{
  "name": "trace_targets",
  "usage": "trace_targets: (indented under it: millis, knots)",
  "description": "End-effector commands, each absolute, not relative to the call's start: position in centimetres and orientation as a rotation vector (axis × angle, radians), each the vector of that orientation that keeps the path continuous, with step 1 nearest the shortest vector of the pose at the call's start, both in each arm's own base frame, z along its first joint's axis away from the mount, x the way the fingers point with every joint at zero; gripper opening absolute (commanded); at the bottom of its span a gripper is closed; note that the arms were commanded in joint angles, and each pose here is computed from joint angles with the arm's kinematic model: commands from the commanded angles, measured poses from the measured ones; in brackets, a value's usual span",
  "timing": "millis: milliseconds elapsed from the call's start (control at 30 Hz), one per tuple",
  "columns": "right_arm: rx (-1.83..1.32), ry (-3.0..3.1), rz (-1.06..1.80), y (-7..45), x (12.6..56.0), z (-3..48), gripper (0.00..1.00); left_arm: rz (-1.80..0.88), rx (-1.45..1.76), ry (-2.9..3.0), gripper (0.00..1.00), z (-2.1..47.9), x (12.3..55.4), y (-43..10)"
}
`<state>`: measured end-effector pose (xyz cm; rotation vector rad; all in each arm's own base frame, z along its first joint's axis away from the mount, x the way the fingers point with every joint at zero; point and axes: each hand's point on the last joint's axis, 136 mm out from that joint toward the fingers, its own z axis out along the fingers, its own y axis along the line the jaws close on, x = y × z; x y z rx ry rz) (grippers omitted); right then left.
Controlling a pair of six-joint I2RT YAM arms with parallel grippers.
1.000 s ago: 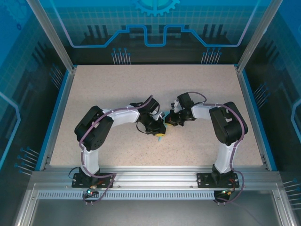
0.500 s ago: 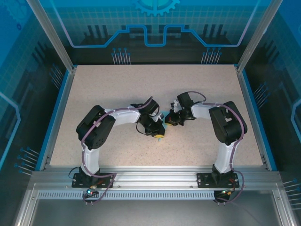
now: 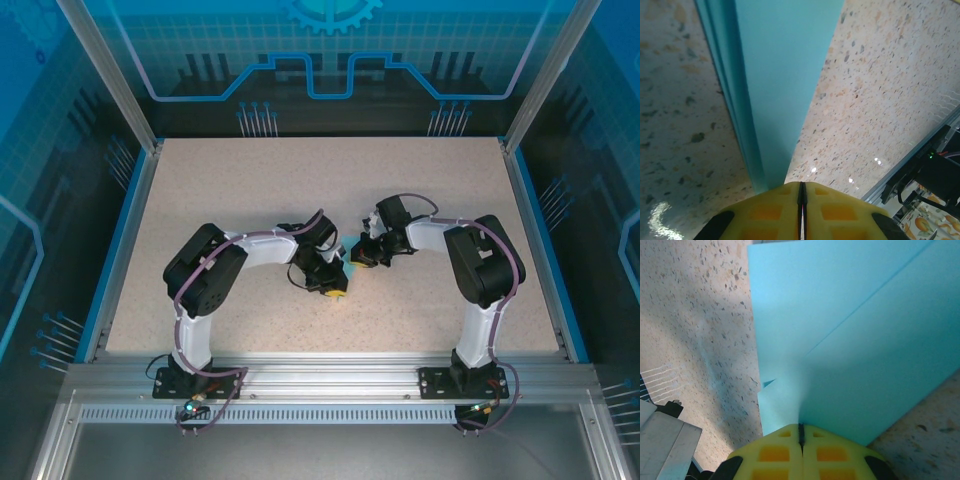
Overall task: Fold a paper plane with a square sheet of paper (fold left side to right side)
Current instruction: Fold the wing for the fifth time at the center of the table.
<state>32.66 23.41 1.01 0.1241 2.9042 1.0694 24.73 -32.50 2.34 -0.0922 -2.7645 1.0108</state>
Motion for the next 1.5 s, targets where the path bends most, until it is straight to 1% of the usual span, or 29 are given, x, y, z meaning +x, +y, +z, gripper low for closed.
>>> trace_targets:
  millis: [0, 933, 1467]
  knots:
    - [0.193, 3.06, 0.858, 21.1, 30.5, -2.8, 0.04, 0.97, -0.095, -2.768, 0.13, 1.6, 24.1, -31.9]
    - [0.211, 3.101, 0.812, 20.2, 30.1, -3.6, 0.04, 0.943, -0.063, -2.785, 0.12, 0.8, 23.8, -31.2]
    - [0.223, 3.109, 0.8, 19.6, 30.1, -3.5, 0.04, 0.915, -0.046, -2.755, 0.1, 0.3, 21.8, -29.9]
